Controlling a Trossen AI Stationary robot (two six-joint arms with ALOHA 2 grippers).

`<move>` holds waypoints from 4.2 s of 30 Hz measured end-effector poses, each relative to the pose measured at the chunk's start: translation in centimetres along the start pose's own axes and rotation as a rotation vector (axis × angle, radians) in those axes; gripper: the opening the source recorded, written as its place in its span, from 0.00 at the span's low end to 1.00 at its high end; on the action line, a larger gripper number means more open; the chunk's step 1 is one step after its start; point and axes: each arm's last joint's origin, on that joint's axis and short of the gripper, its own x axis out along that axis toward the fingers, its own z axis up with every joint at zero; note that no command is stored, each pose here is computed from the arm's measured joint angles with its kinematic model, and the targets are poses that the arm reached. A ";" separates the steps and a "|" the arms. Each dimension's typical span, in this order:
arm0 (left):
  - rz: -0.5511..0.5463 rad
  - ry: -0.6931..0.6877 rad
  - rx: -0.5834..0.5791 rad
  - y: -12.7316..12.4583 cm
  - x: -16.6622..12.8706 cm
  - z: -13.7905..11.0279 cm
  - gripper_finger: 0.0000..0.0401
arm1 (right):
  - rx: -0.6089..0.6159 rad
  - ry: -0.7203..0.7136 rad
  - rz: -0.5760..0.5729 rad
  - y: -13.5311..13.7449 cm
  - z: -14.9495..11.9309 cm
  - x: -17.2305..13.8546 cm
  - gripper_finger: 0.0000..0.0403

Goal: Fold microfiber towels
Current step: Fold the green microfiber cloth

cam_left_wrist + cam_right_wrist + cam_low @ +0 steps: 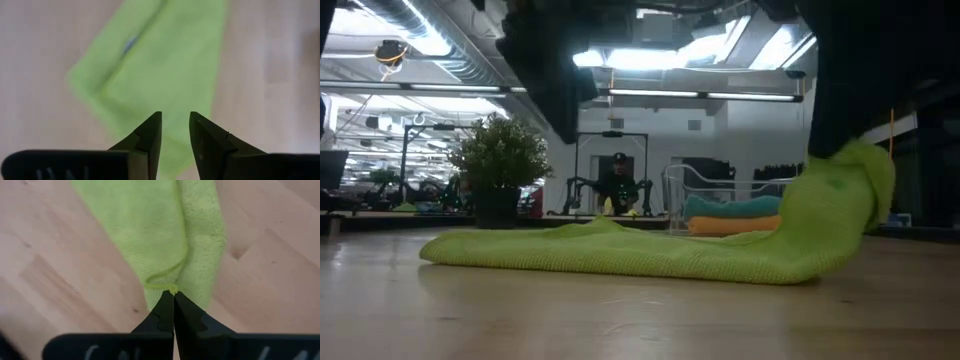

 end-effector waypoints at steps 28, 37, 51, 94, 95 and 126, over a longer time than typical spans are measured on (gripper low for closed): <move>-0.237 -0.098 -0.182 9.1 4.8 -0.8 0.29 | 0.059 -0.014 0.069 0.2 -0.4 1.2 0.00; -0.178 -0.081 -0.096 9.3 6.3 -0.9 0.44 | 0.055 -0.014 0.069 0.2 -0.4 1.2 0.00; -0.247 -0.029 -0.025 6.7 7.5 -1.2 0.45 | 0.052 -0.013 0.065 0.2 -0.4 1.2 0.00; 0.146 -0.137 -0.032 0.7 -9.5 1.6 0.00 | -0.059 -0.036 -0.004 0.8 3.0 -6.7 0.00; 0.173 -0.152 -0.050 0.5 -10.5 1.3 0.00 | -0.071 -0.055 -0.006 0.8 3.3 -7.4 0.00; 0.045 -0.477 -0.351 -9.2 -19.3 -5.7 0.00 | -0.144 -0.125 0.241 0.5 7.9 -19.2 0.00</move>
